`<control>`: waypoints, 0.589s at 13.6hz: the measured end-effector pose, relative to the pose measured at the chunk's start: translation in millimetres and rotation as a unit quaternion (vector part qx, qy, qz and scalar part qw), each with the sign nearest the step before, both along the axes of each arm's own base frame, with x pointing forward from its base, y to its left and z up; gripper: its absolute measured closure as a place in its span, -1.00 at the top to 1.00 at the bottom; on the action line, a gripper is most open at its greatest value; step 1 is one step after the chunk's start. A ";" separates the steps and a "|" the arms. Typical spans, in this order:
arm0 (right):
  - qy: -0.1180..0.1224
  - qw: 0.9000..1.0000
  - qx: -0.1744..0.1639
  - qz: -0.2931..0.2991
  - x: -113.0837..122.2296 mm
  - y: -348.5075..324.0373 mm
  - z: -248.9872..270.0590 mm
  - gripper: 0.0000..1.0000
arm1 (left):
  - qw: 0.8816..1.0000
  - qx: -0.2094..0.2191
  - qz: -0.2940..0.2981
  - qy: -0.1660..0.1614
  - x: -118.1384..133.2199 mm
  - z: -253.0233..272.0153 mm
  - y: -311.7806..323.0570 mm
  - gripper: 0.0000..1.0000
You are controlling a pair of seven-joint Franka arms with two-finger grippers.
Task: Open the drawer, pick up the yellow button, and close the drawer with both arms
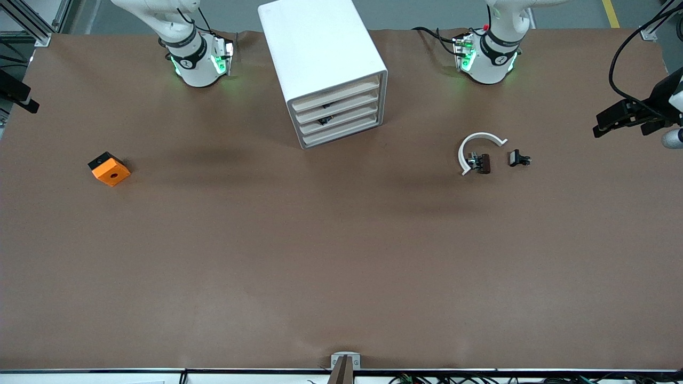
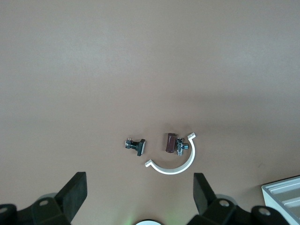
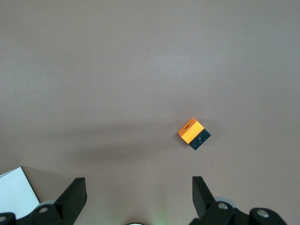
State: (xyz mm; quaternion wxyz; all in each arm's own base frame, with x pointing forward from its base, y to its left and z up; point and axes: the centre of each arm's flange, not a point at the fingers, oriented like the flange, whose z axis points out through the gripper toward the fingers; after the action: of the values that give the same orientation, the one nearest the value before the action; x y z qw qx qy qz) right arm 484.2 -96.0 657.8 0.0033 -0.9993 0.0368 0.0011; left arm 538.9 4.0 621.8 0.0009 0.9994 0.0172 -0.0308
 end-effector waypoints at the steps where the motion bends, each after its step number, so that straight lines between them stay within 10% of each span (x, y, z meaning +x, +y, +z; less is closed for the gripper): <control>1: 0.000 1.000 0.000 0.000 0.1 0.4 0.0 1.00 | 1.000 0.000 0.000 0.001 0.4 -0.7 0.0 1.00; 8: -0.001 1.000 0.000 0.000 0.3 0.5 0.1 1.00 | 0.998 -0.002 -0.007 0.057 22.6 -54.1 -6.7 1.00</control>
State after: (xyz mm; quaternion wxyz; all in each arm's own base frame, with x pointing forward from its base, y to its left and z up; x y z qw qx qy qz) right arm 484.4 -95.5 657.9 0.0031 -0.9993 0.0364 0.0003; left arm 561.4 -2.8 567.7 0.0022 0.9961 0.0099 -0.0878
